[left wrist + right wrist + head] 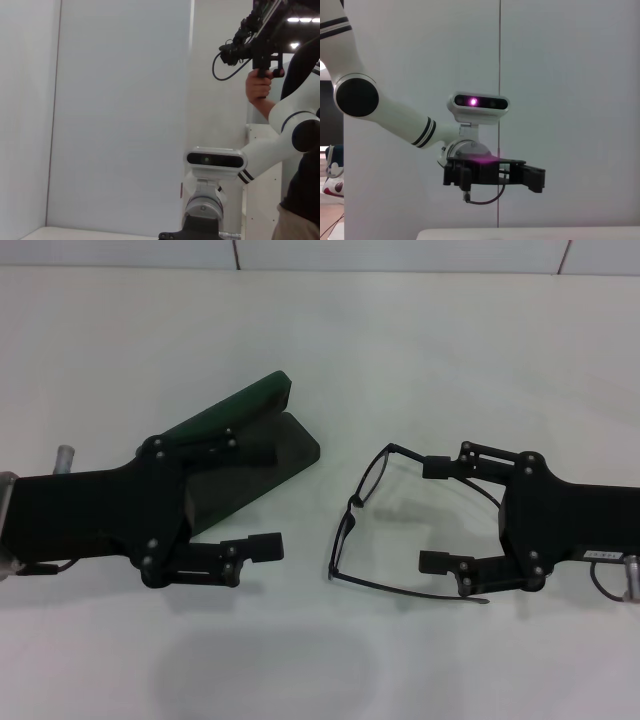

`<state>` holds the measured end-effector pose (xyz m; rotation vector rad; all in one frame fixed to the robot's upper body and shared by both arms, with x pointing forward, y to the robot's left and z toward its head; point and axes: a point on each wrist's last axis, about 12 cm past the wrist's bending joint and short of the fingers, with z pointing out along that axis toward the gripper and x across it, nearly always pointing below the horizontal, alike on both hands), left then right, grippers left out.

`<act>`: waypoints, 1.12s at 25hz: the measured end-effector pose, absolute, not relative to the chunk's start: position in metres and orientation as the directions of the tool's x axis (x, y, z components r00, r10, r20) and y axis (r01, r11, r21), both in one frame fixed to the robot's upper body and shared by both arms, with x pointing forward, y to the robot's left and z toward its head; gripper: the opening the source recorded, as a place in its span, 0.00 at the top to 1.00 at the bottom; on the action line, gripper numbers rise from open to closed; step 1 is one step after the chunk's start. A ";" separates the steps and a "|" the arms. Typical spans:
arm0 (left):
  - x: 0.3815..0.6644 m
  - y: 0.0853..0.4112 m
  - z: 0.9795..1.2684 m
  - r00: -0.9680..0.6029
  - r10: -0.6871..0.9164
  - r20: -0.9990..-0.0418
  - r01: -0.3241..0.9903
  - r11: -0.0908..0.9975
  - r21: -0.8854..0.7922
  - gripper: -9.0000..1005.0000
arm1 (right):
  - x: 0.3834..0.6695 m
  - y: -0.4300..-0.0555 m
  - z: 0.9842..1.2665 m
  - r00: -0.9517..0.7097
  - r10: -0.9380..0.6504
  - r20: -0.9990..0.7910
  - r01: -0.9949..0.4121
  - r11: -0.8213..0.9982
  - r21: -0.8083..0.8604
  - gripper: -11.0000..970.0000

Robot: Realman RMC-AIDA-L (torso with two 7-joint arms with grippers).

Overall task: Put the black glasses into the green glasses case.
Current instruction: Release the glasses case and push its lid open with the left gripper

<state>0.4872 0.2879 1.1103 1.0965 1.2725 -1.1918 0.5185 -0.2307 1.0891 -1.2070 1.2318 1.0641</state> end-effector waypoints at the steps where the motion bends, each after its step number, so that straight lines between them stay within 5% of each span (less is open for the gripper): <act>1: 0.487 0.288 1.110 -0.052 -0.028 -0.998 0.994 0.093 -0.054 0.17 | 0.519 -0.230 1.089 0.073 -0.050 -0.996 -0.993 0.092 -0.077 0.09; 14: 0.504 0.294 1.110 -0.101 0.002 -0.995 0.970 0.222 -0.098 0.17 | 0.519 -0.226 1.089 0.096 -0.047 -0.994 -0.991 0.091 -0.100 0.09; 21: 0.565 0.296 1.120 -0.333 0.235 -0.913 0.857 0.480 -0.189 0.17 | 0.519 -0.230 1.088 0.090 -0.057 -0.994 -0.990 0.102 -0.096 0.09; 28: 0.589 0.278 1.123 -0.393 0.460 -0.796 0.841 0.531 -0.108 0.17 | 0.513 -0.238 1.083 0.074 -0.059 -0.996 -0.987 0.139 -0.081 0.09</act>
